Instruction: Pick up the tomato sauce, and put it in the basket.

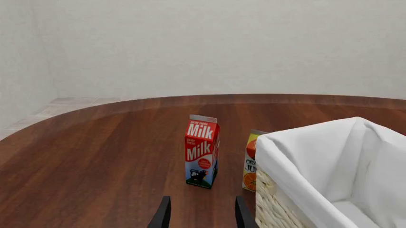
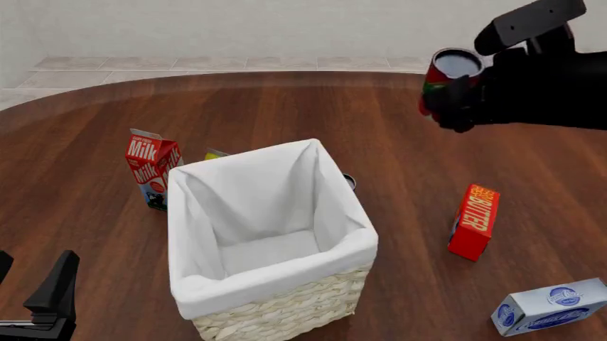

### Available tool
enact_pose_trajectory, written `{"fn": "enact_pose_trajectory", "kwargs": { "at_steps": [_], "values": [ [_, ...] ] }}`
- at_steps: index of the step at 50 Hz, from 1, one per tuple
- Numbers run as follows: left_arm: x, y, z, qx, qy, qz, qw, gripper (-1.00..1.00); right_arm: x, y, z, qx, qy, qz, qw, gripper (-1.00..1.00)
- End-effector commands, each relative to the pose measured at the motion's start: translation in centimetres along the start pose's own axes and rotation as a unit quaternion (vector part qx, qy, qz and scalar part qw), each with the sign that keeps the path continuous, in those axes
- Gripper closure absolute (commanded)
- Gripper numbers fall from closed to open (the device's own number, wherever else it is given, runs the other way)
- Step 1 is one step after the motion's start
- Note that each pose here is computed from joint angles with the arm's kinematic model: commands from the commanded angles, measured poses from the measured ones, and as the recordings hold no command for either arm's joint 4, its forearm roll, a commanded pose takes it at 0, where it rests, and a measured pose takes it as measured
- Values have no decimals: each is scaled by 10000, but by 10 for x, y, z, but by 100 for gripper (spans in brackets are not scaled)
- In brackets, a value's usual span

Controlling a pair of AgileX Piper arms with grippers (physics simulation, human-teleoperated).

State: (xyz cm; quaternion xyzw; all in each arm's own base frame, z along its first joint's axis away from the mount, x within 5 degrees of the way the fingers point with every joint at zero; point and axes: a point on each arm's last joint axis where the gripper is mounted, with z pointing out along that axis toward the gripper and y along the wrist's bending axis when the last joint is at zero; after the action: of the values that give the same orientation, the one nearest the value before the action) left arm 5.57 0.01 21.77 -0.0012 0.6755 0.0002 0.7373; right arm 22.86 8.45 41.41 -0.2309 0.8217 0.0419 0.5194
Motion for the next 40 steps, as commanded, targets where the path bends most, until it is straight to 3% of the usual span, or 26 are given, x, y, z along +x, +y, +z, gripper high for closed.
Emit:
{"fn": "enact_pose_trajectory", "kwargs": {
  "at_steps": [1,8,18,31,40],
  "values": [
    [0,0,0,2,-3,8,10000,-100,-26,17,-24,-425,20,-316,9986,100],
    [0,0,0,2,-4,8,10000,-100,-42,32,-32,-770,80,-440,9960,100],
    [0,0,0,2,-3,8,10000,-100,-65,49,-41,-1189,234,-856,9889,100],
    [0,0,0,2,-3,8,10000,-100,-85,69,-38,-1557,445,-1273,9785,100],
    [0,0,0,2,-4,8,10000,-100,-98,70,-37,-1600,501,-1504,9743,100]
  ]
}}
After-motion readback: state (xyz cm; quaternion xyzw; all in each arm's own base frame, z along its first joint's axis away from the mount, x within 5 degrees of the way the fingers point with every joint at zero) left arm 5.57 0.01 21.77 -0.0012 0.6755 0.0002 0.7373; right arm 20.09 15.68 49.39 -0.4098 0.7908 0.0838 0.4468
